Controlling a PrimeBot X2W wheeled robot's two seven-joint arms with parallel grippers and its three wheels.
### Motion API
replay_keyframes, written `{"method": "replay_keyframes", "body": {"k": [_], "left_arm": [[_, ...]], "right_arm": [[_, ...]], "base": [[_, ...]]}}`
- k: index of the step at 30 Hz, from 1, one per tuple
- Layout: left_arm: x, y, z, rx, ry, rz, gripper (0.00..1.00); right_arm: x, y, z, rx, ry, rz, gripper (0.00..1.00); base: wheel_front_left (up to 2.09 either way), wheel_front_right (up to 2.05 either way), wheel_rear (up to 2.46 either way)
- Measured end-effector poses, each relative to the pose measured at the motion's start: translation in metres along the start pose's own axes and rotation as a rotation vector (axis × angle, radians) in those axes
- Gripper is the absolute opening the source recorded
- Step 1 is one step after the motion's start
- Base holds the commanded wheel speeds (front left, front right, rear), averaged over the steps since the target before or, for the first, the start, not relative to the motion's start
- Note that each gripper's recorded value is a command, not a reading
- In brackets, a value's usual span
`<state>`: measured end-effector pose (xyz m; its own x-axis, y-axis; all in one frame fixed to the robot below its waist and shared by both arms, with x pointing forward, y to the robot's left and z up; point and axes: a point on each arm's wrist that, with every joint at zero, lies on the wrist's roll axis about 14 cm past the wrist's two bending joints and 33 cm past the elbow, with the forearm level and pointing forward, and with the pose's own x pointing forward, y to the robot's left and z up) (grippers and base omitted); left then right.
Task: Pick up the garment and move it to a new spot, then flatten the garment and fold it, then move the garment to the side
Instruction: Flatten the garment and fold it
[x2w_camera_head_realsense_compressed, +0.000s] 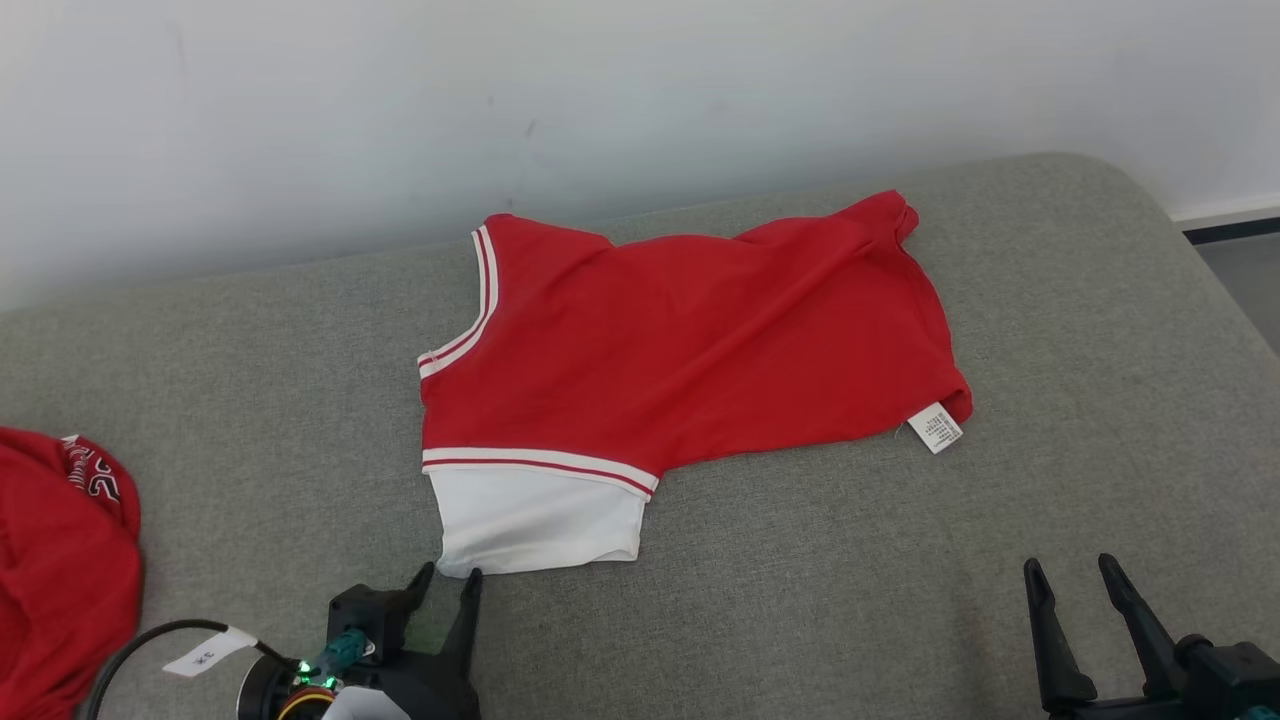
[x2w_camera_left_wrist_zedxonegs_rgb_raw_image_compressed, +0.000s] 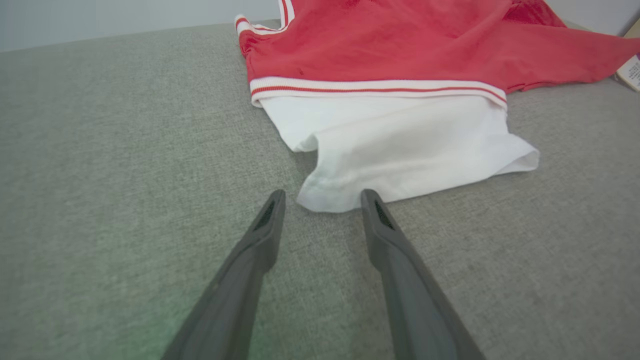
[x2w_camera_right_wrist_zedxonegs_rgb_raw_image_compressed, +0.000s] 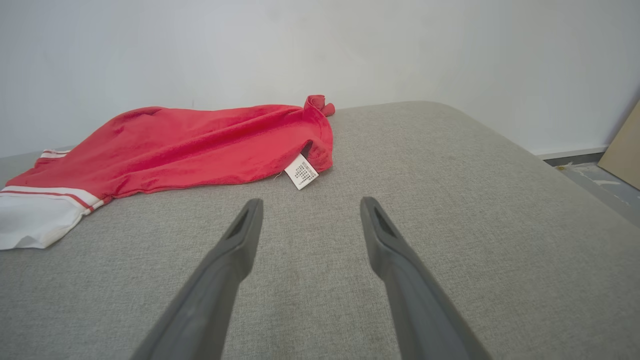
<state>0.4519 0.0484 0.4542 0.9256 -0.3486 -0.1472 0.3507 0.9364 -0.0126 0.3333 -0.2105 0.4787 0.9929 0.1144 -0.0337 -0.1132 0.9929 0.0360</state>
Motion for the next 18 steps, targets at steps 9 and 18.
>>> {"method": "replay_keyframes", "body": {"k": [9,18], "left_arm": [[0.002,0.000,0.003,-0.055,-0.017,-0.027,0.00],[-0.005,-0.008,-0.001,-0.118,-0.033,-0.065,0.00]], "right_arm": [[0.018,-0.007,-0.007,0.020,0.024,-0.012,1.00],[0.066,-0.032,-0.037,0.019,0.143,-0.058,1.00]], "base": [[0.00,0.00,0.00],[0.00,0.00,0.00]]}}
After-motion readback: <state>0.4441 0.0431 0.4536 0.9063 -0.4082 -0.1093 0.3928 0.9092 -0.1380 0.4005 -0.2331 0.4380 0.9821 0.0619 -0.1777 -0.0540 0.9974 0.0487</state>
